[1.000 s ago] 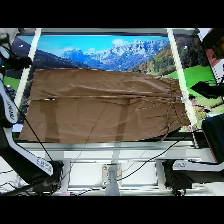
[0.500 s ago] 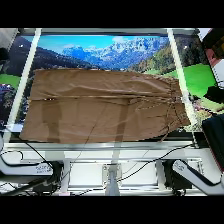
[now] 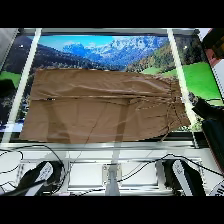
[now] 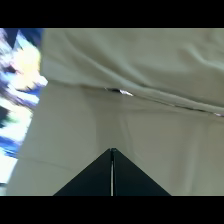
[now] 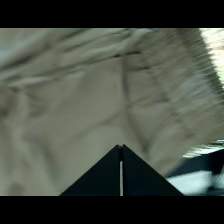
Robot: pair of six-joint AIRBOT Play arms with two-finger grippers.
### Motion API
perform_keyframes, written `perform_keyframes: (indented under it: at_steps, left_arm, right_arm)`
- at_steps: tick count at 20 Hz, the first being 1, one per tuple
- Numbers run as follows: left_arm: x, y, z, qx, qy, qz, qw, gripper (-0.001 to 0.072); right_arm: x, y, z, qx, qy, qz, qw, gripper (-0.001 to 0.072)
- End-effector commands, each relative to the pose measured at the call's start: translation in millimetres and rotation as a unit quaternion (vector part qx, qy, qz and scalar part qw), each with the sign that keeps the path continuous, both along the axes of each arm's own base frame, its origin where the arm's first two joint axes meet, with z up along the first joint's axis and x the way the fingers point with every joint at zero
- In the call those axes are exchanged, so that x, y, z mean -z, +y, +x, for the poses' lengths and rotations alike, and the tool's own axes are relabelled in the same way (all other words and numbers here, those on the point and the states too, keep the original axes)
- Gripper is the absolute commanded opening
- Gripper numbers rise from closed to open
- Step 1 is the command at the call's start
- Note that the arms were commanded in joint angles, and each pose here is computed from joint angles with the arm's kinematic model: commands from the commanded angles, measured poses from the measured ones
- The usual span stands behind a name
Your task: Fold the clothes and pants, and hang the long-sleeved shirts on hangers.
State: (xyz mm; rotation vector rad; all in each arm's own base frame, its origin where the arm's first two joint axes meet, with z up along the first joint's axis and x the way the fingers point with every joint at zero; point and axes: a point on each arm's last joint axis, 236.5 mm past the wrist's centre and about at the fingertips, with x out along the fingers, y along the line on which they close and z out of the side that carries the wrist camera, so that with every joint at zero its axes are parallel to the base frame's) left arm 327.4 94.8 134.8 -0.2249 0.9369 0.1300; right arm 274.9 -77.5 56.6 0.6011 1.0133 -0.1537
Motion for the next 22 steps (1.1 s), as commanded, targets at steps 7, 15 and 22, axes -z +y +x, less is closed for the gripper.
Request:
perform_keyframes:
  at_steps: [7,15,22]
  left_arm:
    - [104,-90,-57,0.179,0.071,0.003,0.981,0.001]
    - [103,-96,-50,0.175,0.057,0.0,0.983,0.0011]
    - [99,-93,-42,0.168,0.04,0.007,0.985,0.0011]
  right_arm:
    - [29,15,-34,-0.102,0.074,-0.054,0.991,0.0039]
    - [89,7,-91,-0.046,0.158,-0.058,0.985,0.0047]
    - [104,-19,-63,0.109,0.116,0.01,0.987,0.0416]
